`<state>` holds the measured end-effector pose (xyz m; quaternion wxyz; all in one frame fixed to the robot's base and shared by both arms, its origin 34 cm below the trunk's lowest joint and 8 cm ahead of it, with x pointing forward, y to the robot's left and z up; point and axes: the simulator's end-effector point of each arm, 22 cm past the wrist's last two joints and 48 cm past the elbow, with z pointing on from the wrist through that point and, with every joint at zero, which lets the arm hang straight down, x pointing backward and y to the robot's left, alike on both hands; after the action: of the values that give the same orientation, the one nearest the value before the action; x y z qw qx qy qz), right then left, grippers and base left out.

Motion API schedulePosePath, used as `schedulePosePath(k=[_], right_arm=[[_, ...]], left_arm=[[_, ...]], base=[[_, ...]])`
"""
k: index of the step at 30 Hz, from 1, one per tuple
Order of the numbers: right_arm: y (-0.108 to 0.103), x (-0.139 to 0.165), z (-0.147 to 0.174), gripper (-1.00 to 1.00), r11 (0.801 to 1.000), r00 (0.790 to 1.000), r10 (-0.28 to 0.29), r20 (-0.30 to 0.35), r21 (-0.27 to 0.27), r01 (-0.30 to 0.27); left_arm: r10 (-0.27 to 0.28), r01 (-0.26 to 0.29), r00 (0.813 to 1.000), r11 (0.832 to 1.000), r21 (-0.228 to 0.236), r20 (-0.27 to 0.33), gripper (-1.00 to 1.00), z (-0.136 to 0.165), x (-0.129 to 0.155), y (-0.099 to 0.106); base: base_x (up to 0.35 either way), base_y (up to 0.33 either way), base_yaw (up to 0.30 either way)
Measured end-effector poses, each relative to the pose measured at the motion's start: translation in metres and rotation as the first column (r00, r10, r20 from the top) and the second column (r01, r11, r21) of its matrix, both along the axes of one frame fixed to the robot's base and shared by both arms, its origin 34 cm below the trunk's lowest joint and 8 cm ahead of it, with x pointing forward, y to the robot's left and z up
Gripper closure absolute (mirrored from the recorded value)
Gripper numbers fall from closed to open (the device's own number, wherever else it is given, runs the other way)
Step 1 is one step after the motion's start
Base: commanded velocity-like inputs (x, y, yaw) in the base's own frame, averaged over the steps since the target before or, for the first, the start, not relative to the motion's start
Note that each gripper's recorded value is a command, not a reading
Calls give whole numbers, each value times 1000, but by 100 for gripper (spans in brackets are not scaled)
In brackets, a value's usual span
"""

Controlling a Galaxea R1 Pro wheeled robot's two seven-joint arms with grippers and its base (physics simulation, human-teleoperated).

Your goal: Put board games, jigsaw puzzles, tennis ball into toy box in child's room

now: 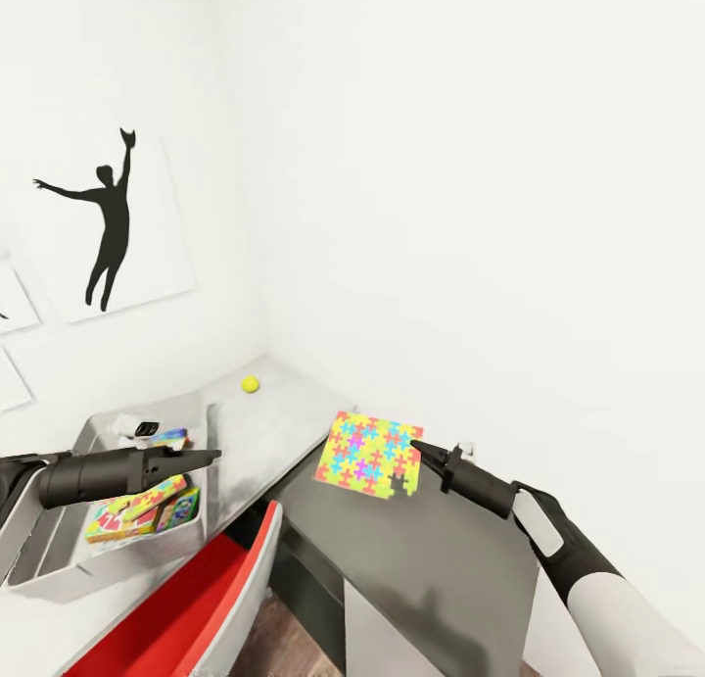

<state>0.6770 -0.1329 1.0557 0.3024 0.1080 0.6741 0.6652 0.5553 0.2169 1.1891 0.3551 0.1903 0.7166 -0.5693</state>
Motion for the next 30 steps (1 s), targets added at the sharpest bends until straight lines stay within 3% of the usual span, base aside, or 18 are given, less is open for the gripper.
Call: schedulePosePath(k=[5,9,12,17,21,30], right_arm=[[6,-1,-2,100,1000,1000,6,-4,-1,-6],[16,-1,-5,100,1000,1000,12,-9,-8,-12],[33,4,-5,100,1000,999,20,-28,-21,-21],[71,41,17,100,993,999,6,-35,-118,-11],[97,62,30,100,982,999,-9,-53,-191,-2],[105,76,39,100,975,999,-20,-50,-222,9]], left_arm=[[3,-3,1000,1000,0,-1,-100,0,0,2],[48,-48,999,998,29,4,-100,2,5,27],[87,-86,996,996,29,-31,-100,-6,12,45],[152,-152,988,988,12,-28,-100,-2,21,70],[175,-175,984,985,9,-23,-100,1,24,79],[193,-192,980,981,18,-48,-100,-8,27,88]], base=[[0,0,292],[0,0,292],[0,0,290],[0,0,282],[0,0,276],[-1,0,274]])
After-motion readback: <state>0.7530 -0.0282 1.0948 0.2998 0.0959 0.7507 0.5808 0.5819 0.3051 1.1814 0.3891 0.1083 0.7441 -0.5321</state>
